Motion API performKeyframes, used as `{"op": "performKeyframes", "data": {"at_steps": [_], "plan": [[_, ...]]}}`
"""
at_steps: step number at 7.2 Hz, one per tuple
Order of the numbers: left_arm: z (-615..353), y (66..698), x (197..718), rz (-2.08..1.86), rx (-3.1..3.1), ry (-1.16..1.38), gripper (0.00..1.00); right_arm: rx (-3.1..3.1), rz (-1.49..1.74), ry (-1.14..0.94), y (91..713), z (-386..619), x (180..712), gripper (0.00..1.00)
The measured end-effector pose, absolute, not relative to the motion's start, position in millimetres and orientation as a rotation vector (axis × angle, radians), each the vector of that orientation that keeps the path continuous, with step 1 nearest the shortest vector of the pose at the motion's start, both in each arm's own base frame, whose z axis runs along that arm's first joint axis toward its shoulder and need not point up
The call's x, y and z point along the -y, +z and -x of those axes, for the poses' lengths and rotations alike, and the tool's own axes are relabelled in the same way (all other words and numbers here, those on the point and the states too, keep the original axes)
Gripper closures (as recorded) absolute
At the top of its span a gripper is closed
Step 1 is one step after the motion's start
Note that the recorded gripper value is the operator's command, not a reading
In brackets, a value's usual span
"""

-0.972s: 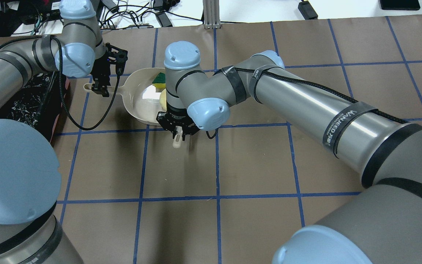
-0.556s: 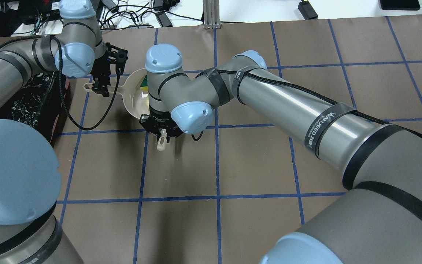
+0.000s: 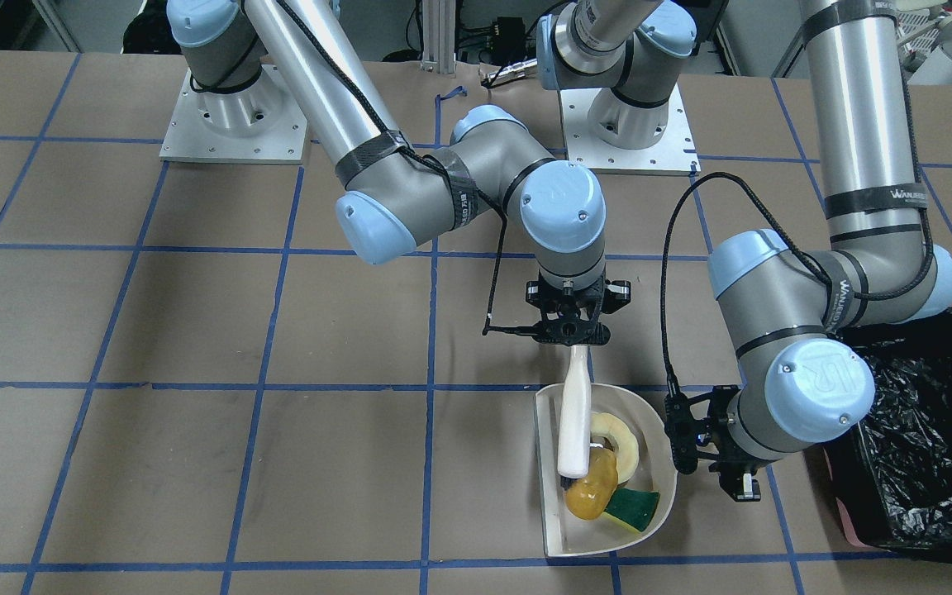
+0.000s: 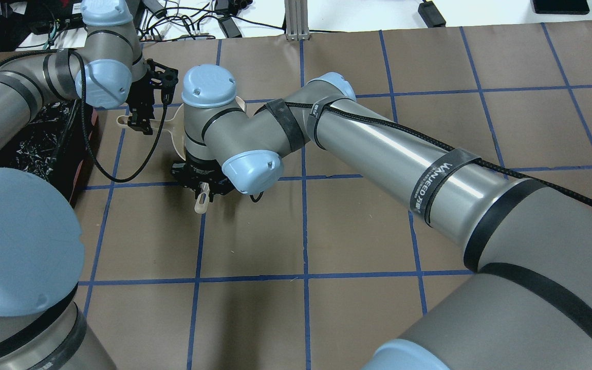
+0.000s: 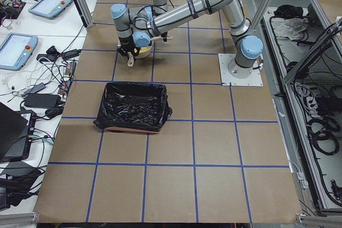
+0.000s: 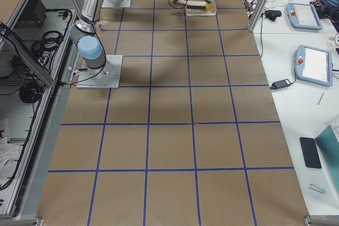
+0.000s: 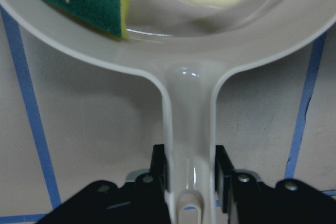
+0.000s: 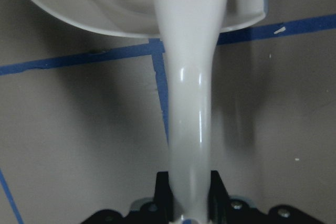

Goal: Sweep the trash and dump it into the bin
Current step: 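Sweep the sponge, peel and potato into the dustpan with the right gripper, then lift the loaded dustpan with the left gripper while the right gripper withdraws the brush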

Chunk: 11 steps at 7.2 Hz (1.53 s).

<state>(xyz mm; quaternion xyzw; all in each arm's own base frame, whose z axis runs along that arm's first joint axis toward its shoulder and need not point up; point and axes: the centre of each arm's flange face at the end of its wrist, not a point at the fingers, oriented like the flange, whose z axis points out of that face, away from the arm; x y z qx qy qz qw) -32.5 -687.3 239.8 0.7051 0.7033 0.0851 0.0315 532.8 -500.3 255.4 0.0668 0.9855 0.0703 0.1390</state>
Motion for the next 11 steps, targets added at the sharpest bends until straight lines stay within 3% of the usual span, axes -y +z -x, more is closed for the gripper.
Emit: {"op": "performKeyframes", "data": {"at_steps": [5,8,11], "plan": [[28,245,686,-2.164,-2.172,0.247,1.0,-2.87,-0.332,0.222,306,-476,527,1.0],[27,248,686,-2.165,-2.176,0.231,1.0,-3.007,-0.422,0.219,360,-356,561,1.0],[-1,271,684,-2.148,-2.234,0.13,1.0,-3.105,-0.41,0.242,377,-216,595,1.0]]}}
